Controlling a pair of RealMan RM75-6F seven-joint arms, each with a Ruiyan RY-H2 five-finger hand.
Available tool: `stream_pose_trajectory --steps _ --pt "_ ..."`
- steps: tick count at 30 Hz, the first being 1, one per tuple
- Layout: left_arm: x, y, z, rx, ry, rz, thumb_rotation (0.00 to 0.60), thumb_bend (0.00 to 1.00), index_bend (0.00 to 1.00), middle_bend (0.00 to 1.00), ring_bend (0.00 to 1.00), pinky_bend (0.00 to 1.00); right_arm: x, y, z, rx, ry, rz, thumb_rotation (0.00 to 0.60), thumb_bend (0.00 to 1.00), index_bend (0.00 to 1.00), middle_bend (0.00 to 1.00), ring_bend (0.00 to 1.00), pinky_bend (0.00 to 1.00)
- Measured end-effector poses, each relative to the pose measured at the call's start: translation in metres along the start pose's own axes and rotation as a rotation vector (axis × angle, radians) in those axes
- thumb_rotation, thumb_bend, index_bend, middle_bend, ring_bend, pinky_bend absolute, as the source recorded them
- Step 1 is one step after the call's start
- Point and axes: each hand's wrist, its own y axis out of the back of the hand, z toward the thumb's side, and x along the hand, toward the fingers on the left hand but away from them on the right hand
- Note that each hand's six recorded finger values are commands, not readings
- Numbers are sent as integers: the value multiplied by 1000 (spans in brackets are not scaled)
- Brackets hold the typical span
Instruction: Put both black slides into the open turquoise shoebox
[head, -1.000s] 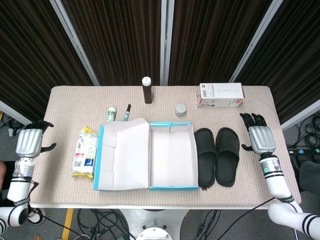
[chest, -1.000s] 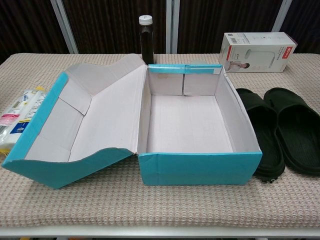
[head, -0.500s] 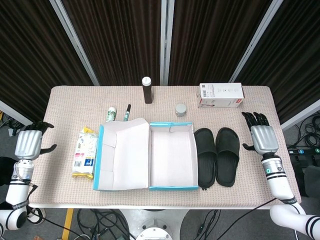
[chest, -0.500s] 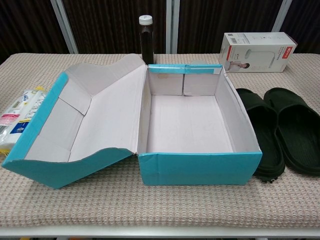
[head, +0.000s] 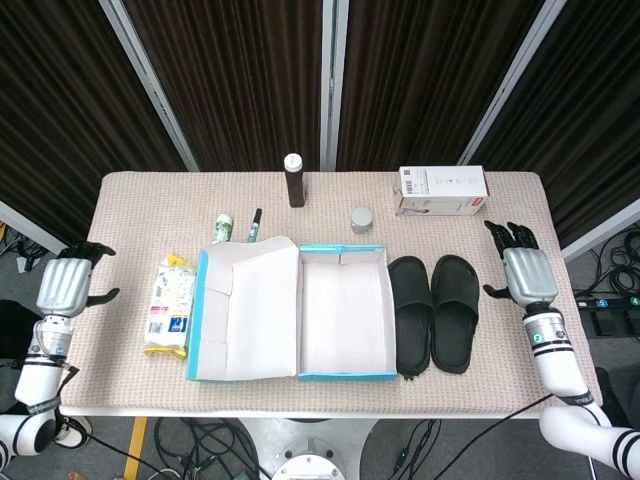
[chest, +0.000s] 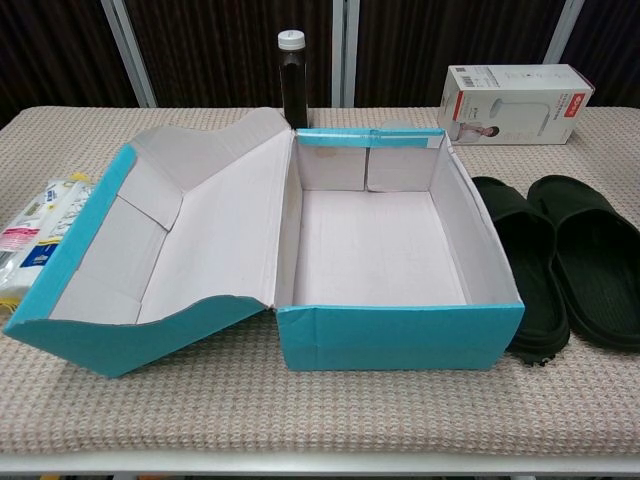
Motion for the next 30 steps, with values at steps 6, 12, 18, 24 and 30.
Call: stream_pose_trajectory --steps 6,12,18,24,30 --pt "1 2 -3 -4 0 6 600 135 339 312 219 320 -9 -2 14 -25 11 54 600 26 30 137 32 44" --pt "0 8 -4 -7 -7 37 600 134 340 312 219 319 -16 -3 33 -56 50 103 600 26 31 158 58 61" --pt "0 7 -3 -14 -16 30 600 134 342 310 219 317 -22 -7 37 -52 8 152 600 26 32 163 58 95" --pt "3 13 1 -45 -28 23 600 135 342 306 219 315 -27 -17 51 -102 -34 289 600 26 33 162 58 82" --pt "4 13 1 -52 -33 14 600 135 342 306 219 315 -36 -19 79 -86 -9 381 600 26 33 161 58 82"
